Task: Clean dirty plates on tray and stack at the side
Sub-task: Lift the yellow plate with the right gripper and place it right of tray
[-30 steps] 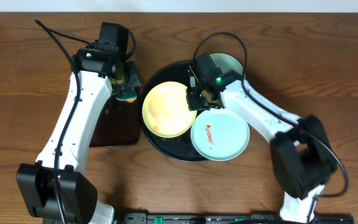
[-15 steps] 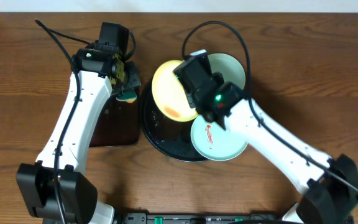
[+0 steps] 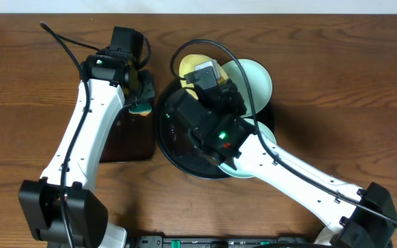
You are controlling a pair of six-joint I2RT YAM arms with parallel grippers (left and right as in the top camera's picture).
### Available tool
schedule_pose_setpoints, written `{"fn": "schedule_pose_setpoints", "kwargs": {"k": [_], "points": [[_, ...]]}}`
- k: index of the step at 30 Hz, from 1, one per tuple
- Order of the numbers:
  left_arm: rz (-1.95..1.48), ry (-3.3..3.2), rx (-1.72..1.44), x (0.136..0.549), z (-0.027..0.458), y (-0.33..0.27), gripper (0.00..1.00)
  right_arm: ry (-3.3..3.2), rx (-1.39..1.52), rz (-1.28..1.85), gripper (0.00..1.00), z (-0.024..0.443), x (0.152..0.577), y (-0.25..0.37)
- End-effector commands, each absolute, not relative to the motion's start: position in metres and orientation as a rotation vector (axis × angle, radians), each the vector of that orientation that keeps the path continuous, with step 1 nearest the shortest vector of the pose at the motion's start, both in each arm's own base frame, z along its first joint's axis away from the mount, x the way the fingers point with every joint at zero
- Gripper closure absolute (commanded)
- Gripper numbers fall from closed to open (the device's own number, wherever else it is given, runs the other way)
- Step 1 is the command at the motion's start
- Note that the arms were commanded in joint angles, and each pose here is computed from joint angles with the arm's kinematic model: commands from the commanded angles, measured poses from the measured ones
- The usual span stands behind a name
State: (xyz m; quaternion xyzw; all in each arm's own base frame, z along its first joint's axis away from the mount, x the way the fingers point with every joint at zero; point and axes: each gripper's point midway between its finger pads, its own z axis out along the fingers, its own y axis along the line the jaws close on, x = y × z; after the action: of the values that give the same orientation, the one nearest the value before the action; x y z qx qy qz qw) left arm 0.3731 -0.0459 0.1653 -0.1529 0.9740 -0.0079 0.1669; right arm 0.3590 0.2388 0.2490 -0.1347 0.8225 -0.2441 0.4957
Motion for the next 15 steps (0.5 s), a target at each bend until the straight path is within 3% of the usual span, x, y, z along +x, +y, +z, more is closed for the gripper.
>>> {"fn": "schedule_pose_setpoints", "kwargs": {"k": [1,15], "points": [[0.008,2.774,-0.451,0.3721,0.1623,-0.0413,0.93,1.893,-0.248,-0.678,0.99,0.2771,0.3549,0.2309],[0.008,2.773,-0.451,0.3724,0.1625,-0.0413,0.93,1.924,-0.258,-0.634,0.99,0.2708,0.3566,0.2341]]}}
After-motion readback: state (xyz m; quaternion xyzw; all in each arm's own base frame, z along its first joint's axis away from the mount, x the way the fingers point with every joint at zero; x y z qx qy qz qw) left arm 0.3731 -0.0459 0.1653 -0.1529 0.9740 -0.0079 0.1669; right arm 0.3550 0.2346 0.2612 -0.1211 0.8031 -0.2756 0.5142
